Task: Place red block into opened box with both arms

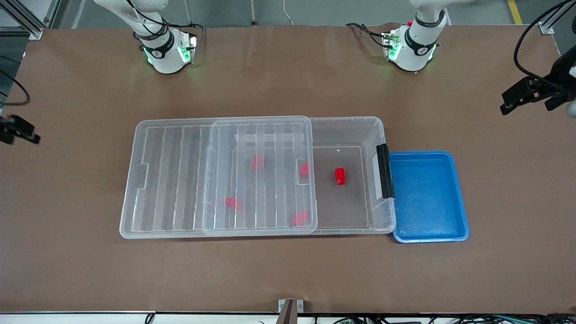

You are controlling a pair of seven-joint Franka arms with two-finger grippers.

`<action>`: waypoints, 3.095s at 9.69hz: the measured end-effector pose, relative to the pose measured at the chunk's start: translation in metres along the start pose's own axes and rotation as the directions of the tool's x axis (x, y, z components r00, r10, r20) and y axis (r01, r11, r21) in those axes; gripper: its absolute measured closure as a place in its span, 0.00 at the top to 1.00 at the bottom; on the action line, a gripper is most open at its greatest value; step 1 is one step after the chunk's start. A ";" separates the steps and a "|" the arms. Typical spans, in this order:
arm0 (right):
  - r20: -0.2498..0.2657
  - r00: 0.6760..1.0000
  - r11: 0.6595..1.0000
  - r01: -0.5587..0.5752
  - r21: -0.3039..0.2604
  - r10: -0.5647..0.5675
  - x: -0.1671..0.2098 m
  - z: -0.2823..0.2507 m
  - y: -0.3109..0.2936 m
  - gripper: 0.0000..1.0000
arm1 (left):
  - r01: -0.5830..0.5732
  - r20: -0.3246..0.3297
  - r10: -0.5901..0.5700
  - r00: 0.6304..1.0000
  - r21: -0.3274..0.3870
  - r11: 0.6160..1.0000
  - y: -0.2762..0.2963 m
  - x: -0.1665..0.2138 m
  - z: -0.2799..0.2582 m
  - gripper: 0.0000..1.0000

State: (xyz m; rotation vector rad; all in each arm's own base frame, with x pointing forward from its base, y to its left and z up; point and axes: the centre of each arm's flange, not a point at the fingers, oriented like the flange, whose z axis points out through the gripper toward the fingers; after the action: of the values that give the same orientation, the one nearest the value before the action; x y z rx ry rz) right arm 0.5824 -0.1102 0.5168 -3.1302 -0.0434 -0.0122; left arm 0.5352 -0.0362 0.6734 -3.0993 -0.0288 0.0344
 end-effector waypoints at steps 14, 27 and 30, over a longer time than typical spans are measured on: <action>0.118 0.982 0.979 0.129 0.155 -0.148 0.041 0.168 -0.128 0.01 | -0.058 0.008 0.058 0.998 0.013 0.998 -0.009 -0.030 0.004 1.00; 0.134 0.987 0.979 0.058 0.194 -0.085 0.035 0.169 -0.283 0.01 | -0.029 -0.004 0.029 1.000 0.011 1.000 -0.024 -0.028 0.001 1.00; 0.127 0.989 0.980 0.055 0.193 -0.080 0.039 0.167 -0.287 0.04 | -0.029 -0.005 0.029 1.000 0.011 1.000 -0.024 -0.028 0.001 1.00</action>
State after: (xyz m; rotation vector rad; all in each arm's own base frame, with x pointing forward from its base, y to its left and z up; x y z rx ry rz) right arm 0.6149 0.1800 0.3532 -2.9335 -0.1431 0.1903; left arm 0.5065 -0.0126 0.6743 -3.0885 0.0169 0.0280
